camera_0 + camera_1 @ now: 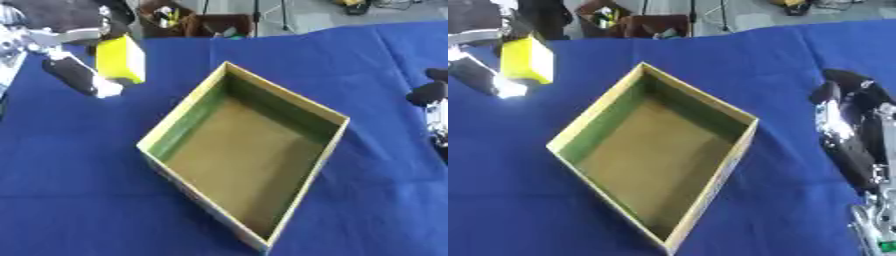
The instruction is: Pick up objects on the table and place them in the box.
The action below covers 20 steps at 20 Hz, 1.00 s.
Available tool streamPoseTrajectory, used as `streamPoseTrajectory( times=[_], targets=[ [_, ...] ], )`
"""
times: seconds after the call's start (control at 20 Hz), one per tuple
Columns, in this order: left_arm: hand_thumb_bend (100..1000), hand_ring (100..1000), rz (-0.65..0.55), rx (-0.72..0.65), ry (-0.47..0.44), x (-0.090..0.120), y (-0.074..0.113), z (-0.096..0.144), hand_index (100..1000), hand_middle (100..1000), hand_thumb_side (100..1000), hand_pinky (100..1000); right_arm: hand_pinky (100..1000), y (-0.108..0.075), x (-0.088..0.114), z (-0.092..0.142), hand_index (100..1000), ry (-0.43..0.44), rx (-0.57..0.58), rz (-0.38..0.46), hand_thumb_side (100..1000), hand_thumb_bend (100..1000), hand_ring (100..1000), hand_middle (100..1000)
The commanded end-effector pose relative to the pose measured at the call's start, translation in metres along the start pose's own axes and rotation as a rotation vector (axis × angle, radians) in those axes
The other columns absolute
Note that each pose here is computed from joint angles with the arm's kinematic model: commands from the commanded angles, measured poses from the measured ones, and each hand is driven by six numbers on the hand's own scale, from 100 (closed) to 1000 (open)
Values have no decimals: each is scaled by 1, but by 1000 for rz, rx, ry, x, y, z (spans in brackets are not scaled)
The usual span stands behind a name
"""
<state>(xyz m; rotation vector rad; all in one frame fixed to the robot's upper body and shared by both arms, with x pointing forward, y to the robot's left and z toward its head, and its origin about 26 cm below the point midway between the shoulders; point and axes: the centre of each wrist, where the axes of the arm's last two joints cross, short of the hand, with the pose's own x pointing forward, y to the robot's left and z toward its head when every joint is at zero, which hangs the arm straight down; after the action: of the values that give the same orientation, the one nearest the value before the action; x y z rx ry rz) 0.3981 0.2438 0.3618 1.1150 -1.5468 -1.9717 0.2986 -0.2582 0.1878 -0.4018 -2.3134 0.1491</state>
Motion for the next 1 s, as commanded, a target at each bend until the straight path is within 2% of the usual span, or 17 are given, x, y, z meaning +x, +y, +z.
streamPoseTrajectory(
  times=[0.05,0.15,0.35,0.75,1.0],
  targets=[
    [100,420,-39,-17,37,-2,15,8,751,549,245,202,703,-2,4,-3,758,-21,8,0,547,100,626,561],
    [100,410,-30,-32,41,-3,13,7,747,538,245,191,704,-3,4,-3,758,-21,7,1,549,100,626,562],
    [100,372,-36,-8,-21,6,16,4,724,504,247,143,705,-2,4,-3,759,-18,7,1,550,100,627,562],
    [100,354,-93,54,-228,53,41,-9,703,489,249,121,705,-2,4,-3,759,-21,4,-3,550,100,627,563],
    [100,348,-70,39,-351,83,43,-36,686,484,239,112,705,-2,4,-4,759,-27,0,-12,551,100,627,563]
  ],
)
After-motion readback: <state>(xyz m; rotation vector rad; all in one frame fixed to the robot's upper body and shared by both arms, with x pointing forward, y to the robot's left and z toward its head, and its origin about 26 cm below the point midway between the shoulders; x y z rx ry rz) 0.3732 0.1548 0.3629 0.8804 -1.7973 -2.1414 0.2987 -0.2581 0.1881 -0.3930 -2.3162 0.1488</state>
